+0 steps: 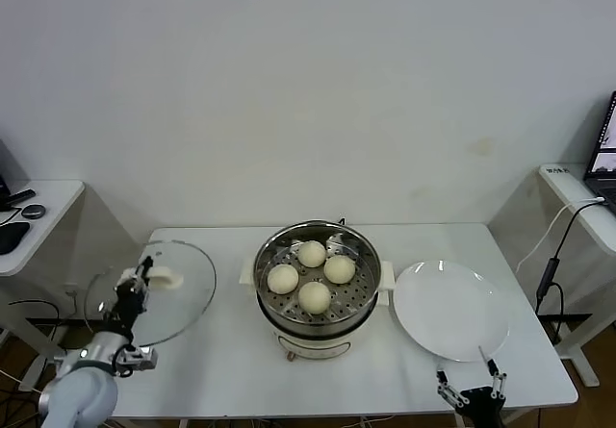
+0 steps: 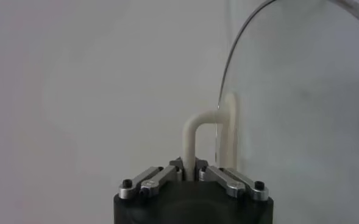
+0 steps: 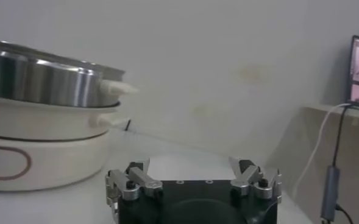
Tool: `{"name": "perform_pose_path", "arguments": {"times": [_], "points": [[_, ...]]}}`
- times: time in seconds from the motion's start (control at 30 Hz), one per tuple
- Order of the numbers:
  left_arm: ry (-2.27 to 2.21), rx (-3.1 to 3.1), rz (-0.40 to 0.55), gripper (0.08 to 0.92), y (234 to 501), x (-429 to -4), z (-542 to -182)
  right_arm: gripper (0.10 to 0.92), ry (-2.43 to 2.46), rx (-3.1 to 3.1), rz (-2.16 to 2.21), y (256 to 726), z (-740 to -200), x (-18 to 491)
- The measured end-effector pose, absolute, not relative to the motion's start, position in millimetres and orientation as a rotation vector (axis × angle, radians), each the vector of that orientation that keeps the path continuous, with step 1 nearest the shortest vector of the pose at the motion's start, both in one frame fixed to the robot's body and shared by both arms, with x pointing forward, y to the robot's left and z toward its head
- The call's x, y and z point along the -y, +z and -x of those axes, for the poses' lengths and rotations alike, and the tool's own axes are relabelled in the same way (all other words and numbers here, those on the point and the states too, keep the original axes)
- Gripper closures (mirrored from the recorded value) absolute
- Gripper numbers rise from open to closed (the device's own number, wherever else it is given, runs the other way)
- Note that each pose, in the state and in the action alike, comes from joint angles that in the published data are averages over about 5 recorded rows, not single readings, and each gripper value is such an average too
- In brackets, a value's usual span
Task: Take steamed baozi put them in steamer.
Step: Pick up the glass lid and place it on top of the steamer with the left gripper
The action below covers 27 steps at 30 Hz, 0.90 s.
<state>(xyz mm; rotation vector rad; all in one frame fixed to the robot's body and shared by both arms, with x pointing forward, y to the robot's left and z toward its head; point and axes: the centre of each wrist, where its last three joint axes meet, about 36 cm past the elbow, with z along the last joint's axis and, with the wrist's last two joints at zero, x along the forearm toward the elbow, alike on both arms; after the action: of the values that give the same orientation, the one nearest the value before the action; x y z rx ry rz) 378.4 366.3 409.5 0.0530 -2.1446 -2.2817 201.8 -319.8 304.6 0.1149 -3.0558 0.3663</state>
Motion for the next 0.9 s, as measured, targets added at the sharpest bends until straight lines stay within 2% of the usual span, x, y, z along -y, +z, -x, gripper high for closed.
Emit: {"name": "perform_pose_path", "arguments": {"times": [0.13,0.23,0.4,0.7,0.9], "points": [[-2.238,2.223,-0.144,0.832,440.9,-336.4,-379.9,0.2,0.372,3.047,-0.127,303.6,-204.8,315.5],[-2.196,2.289,-0.16,0.832,456.2,-308.1,-380.7,0.2,0.385,3.038,-0.127,302.0,-207.9,313.2],[-2.125,2.36,-0.107,0.832,464.9,-259.1,-382.3,0.2,0.429,3.018,-0.122,299.7,-214.0,310.0],[-2.138,2.358,0.044,0.832,468.5,-180.5,-394.5,0.2,0.507,2.986,-0.106,299.4,-226.9,304.8],[-2.185,2.309,0.094,0.832,467.5,-135.6,-402.3,0.2,0.536,2.979,-0.099,297.5,-234.3,303.0]]}}
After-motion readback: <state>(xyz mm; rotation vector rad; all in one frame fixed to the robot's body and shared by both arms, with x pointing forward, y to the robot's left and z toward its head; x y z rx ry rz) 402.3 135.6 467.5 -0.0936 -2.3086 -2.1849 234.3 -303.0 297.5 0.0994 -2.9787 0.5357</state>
